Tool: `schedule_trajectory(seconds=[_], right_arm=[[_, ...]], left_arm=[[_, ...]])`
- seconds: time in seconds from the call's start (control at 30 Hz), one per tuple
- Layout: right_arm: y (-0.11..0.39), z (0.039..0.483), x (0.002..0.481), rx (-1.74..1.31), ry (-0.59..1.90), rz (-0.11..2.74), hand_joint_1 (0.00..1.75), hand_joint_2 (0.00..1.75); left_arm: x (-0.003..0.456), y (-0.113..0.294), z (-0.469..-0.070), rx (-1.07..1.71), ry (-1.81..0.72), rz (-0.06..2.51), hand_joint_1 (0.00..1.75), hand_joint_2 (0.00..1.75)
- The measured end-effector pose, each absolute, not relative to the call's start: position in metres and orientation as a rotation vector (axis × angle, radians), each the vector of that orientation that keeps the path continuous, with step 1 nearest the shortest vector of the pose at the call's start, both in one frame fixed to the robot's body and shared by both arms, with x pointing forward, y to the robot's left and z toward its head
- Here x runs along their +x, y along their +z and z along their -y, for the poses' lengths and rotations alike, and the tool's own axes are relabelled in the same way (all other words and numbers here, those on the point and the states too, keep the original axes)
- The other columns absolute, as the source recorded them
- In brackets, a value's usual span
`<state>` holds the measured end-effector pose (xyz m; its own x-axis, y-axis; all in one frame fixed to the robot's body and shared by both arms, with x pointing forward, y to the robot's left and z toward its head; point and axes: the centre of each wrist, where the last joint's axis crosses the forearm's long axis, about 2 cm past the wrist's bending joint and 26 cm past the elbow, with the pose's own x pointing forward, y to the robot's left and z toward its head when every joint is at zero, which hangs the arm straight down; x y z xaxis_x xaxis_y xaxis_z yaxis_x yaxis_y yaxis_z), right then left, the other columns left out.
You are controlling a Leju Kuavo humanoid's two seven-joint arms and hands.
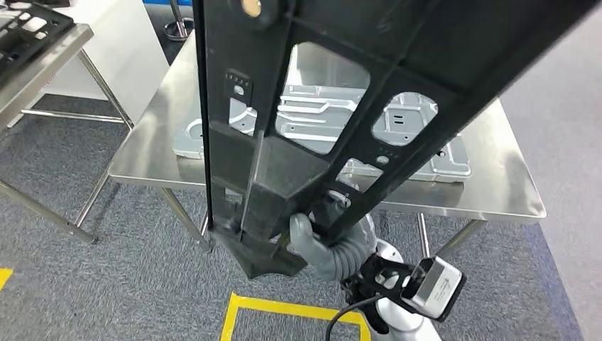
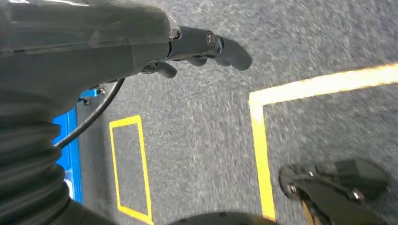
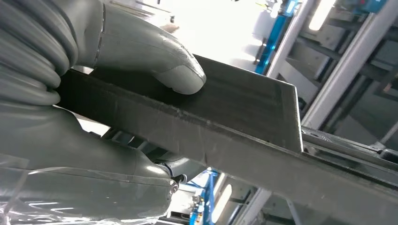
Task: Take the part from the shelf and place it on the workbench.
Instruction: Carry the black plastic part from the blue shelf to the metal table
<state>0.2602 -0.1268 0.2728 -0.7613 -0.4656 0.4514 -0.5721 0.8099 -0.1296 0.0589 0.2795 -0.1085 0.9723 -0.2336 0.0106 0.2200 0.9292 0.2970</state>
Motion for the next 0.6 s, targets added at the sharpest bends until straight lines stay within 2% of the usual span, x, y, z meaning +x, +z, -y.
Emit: schedule_trajectory(seconds=[0.6], right_arm=[[0.2689,0.1265,0.2605,0.782,0.353,2.599,1.75,1.75]], left_arm=[[0.0582,-0.1086,-0.2804,0.303,-0.231,0.044,0.00,1.75]])
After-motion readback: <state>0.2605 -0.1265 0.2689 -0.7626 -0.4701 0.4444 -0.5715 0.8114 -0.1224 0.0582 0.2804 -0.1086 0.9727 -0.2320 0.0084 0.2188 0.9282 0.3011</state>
